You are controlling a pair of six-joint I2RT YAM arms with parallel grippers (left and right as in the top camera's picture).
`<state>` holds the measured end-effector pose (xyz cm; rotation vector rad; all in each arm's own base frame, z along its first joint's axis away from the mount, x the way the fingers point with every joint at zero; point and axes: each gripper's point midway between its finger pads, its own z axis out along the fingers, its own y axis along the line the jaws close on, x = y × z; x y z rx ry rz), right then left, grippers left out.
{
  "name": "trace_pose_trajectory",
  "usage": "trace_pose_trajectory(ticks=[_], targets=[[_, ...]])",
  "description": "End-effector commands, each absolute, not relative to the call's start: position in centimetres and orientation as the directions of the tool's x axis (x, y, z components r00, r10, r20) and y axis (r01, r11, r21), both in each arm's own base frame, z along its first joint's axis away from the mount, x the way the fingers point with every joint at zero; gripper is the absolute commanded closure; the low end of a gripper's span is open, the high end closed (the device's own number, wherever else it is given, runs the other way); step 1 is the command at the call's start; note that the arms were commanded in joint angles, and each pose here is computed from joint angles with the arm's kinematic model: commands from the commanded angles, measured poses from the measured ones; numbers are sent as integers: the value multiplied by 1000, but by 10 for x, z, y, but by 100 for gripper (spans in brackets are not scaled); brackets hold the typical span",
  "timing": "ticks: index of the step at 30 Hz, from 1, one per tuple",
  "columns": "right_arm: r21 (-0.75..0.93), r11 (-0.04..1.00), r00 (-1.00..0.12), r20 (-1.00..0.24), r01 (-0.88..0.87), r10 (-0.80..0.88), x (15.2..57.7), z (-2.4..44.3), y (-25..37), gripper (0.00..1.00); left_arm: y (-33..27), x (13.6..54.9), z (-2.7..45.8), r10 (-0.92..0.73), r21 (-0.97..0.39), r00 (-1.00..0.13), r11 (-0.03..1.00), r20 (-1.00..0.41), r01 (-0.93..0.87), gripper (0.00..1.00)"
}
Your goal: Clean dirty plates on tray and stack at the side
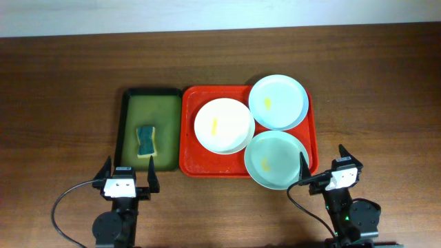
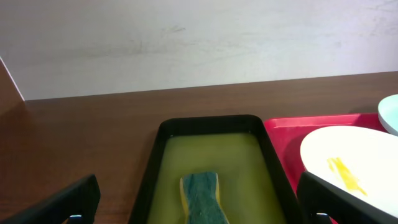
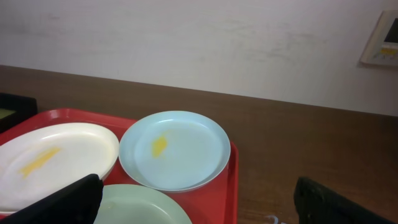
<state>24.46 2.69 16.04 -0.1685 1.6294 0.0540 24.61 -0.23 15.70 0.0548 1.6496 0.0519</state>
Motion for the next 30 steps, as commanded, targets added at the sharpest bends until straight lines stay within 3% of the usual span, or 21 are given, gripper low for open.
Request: trace_pose_trajectory(ticks=[1, 9, 12, 19, 21, 25, 28, 29, 30], targets=[[-55, 988, -70, -995, -143, -66, 245, 156, 27, 1, -4, 246, 156, 87, 86, -82, 996, -993, 15, 1], [-55, 988, -70, -995, -143, -66, 245, 156, 27, 1, -35, 242, 159, 70, 55, -69, 979, -995, 195, 1], [-55, 988, -70, -995, -143, -66, 245, 156, 27, 1, -44, 225, 169, 73, 29, -165, 966, -984, 256, 1], [-55, 988, -70, -995, -143, -66, 245, 156, 27, 1, -53, 213, 273, 72, 12, -184, 952, -980, 307, 1], [-55, 988, -70, -995, -143, -66, 245, 156, 27, 1, -53, 223, 287, 76, -20, -296, 952, -952, 307, 1], [-55, 988, -70, -995, -143, -66, 245, 156, 27, 2, -54, 247, 281, 86, -133, -661, 953, -746, 274, 1], [-55, 988, -70, -995, -143, -66, 245, 156, 27, 1, -58, 278, 270, 88, -185, -765, 947, -638, 263, 1], [-55, 988, -70, -995, -143, -66, 245, 156, 27, 1, -60, 290, 257, 88, -198, -790, 946, -606, 257, 10], [-55, 988, -70, -995, -143, -66, 245, 156, 27, 1, -60, 297, 247, 86, -207, -810, 946, -580, 248, 58]])
